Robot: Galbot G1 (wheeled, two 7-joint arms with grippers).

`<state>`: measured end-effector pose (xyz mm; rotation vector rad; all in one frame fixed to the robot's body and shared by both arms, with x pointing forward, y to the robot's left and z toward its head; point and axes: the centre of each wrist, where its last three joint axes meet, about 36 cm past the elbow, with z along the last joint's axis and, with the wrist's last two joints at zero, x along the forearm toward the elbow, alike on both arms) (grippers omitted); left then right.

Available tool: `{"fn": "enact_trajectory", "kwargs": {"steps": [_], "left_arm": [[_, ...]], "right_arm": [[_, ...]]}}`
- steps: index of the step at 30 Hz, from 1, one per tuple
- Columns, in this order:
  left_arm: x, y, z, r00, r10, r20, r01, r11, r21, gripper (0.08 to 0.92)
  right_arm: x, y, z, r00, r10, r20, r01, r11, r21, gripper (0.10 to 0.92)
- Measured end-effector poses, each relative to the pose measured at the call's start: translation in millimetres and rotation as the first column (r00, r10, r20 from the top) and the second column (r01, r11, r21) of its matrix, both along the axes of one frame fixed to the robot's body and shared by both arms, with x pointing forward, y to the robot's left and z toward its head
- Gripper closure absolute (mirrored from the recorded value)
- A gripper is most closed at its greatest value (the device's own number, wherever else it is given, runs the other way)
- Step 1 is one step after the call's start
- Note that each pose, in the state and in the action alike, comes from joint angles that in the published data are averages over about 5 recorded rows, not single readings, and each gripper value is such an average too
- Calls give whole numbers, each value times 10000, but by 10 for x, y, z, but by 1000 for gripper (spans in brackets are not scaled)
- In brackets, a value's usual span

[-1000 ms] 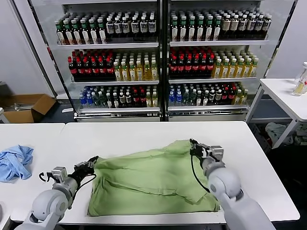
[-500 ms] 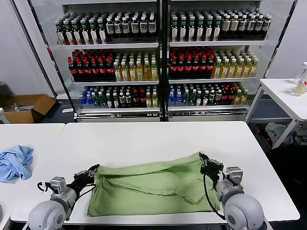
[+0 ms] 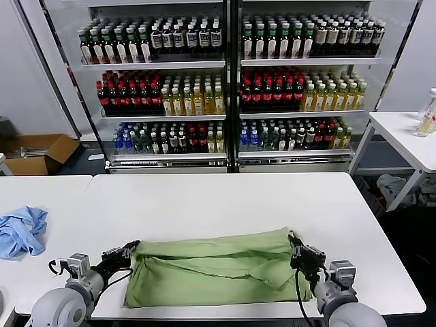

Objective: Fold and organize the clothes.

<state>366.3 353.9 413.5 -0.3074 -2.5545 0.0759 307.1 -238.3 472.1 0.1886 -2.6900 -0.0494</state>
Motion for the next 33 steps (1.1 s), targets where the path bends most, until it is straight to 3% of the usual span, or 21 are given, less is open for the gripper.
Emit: {"fn": "enact_trajectory", "kwargs": {"steps": [6,11,18,28,33], "left_arm": [[-18,-1,-21,9997,15,-262,-10,9998,180,847],[-58,-1,22,9995,211,-237,-204,9993,306,700],[-151,-131,149,9966,809,174,-816,9958,418,501],[-368,-595,116,9773,2110,190,-2116,9767,356,218],[-407,-790,40,9625,2711,87,-2712,9625,107,179]], "right_arm": [[-44,-5,-89,9997,-128,-225,121,9994,-314,884],[-58,-32,-81,9996,-254,-153,245,9982,-548,747],[-87,-19,-77,9990,-446,-73,440,9961,-764,548],[-105,61,-92,9990,-440,40,441,9929,-1106,259],[-131,106,-114,9992,-393,22,392,9916,-1229,203]]}}
